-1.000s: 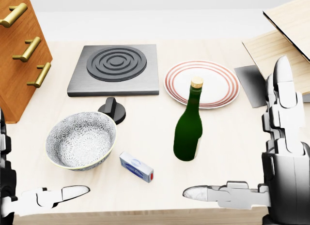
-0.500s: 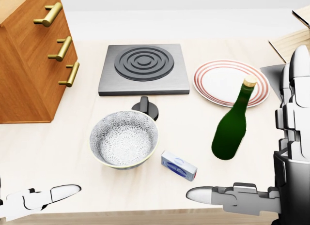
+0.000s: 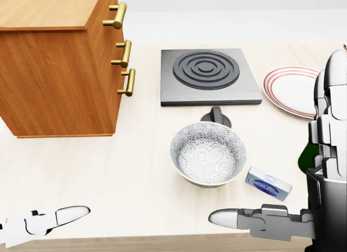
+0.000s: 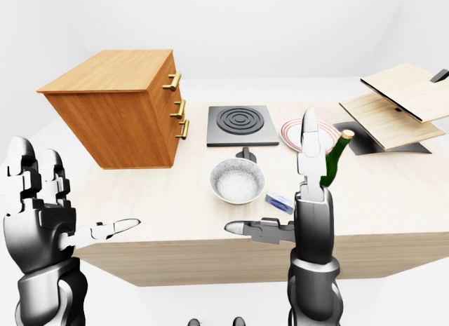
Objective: Put the bowl on the top of the cabinet.
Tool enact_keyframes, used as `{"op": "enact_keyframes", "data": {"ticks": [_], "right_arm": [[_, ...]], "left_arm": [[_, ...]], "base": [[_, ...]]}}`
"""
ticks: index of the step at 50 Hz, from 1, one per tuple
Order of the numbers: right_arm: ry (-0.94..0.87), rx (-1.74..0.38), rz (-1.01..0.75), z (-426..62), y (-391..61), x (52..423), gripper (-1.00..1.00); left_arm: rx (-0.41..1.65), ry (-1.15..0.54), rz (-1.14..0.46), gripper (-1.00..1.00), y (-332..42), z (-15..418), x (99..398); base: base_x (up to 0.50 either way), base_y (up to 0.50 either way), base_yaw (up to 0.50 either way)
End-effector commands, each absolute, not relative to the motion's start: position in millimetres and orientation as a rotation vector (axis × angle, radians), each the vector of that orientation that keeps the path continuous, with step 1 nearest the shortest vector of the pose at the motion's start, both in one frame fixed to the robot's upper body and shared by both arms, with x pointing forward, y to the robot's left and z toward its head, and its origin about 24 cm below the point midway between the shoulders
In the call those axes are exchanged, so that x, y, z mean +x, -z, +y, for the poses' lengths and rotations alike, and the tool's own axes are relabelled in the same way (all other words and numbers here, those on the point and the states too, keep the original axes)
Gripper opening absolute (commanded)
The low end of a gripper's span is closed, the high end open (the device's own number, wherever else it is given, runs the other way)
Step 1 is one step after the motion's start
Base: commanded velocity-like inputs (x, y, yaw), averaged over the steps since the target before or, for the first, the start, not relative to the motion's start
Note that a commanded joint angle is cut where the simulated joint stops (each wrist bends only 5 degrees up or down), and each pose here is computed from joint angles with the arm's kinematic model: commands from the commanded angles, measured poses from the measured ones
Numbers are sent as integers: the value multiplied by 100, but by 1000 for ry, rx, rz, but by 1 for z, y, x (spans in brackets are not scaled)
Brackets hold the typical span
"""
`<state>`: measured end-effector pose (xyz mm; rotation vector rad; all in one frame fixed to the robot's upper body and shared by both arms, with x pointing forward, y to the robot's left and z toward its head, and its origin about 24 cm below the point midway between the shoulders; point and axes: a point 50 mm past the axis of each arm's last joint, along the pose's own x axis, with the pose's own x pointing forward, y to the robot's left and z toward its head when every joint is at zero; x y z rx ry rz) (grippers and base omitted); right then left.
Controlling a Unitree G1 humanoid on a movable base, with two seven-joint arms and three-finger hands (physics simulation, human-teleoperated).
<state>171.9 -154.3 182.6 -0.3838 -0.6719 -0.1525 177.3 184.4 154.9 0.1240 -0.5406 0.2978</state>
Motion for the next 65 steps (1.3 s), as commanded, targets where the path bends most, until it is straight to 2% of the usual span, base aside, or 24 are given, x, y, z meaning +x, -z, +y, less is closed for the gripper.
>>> {"op": "enact_keyframes", "data": {"ticks": [1,43,65], "right_arm": [[150,-382,-665,-155,-181,173,100],[138,-376,-651,-154,-178,175,100],[118,-360,-628,-152,-173,178,100]], "left_arm": [[124,-296,-538,100,-154,184,178],[125,-287,-531,100,-153,183,178],[124,-283,-526,100,-152,183,179]], "base": [[0,48,0],[0,48,0],[0,1,0]]}}
